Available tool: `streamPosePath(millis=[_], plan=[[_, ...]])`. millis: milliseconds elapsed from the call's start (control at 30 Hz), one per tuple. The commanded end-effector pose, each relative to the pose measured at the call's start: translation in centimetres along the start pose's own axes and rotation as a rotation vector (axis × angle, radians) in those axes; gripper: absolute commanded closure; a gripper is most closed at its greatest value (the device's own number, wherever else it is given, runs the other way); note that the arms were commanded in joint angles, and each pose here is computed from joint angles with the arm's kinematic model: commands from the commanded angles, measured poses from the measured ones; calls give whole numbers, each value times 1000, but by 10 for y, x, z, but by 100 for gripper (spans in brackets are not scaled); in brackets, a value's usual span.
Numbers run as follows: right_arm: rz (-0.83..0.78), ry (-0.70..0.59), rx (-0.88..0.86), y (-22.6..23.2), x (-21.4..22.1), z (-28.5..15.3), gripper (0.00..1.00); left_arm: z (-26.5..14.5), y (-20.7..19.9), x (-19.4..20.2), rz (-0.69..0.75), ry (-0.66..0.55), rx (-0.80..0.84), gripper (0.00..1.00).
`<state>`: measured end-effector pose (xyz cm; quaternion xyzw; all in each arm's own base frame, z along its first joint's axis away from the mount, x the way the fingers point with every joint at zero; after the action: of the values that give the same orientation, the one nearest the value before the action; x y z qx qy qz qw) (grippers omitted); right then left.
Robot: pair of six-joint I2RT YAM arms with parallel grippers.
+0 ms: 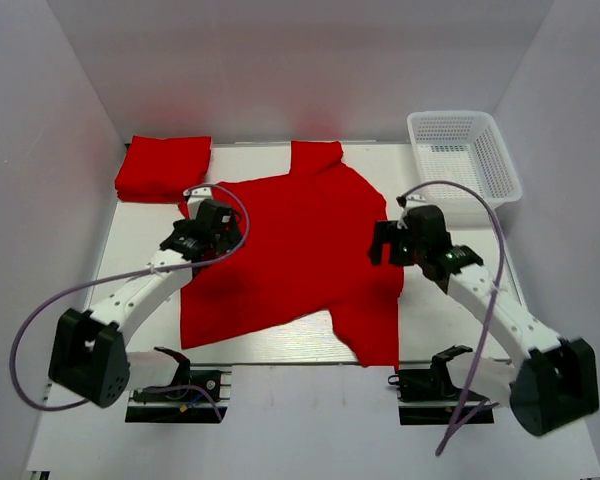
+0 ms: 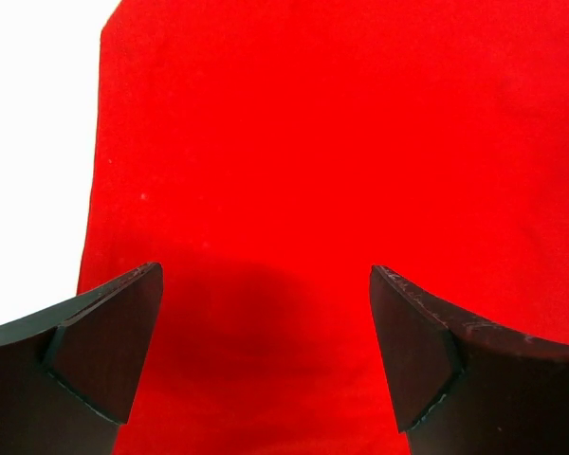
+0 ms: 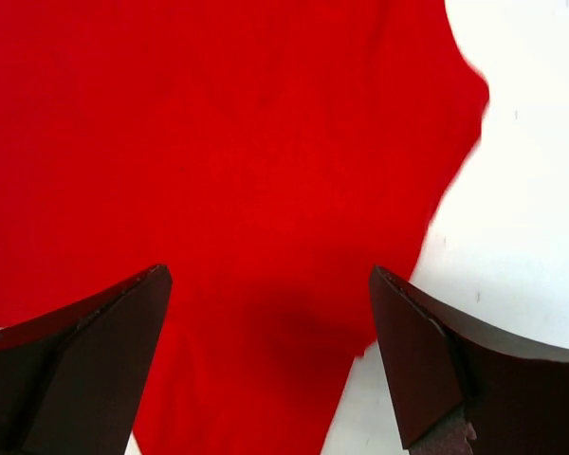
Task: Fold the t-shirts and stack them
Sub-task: Flatten the tshirt out
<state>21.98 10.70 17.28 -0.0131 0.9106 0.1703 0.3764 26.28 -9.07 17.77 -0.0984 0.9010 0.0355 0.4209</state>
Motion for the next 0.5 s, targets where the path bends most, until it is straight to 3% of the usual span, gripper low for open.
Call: streamPosePath(millis=[0, 100, 133, 267, 300, 467], plan=[[-57, -95, -26, 15, -48, 23, 10, 18, -10, -17, 4, -30, -36, 0], [-95, -100, -53, 26, -74, 48, 10, 37, -15, -24, 7, -16, -60, 0], [-107, -14, -70, 25, -64, 75, 10, 52, -15, -20, 25, 12, -85, 0], [-129, 28, -109, 40, -92, 116, 10, 82, -14, -23, 10, 73, -106, 0], [-125, 94, -94, 35, -79, 140, 10, 88, -17, -22, 6, 71, -94, 0], [-107, 135, -92, 37, -92, 182, 10, 114, -25, -18, 16, 130, -50, 0]])
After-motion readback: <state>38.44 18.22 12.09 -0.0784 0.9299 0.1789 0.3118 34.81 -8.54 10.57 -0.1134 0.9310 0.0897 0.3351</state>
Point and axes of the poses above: each gripper's point midway between its finger pads, its own z axis out along the fingers, its own y axis along the line the jaws close on, x = y × z, the point moved 7 cm from there along -z, back along the fingers, and after that the axes turned 6 degrees about z, right-handed, at the moved point
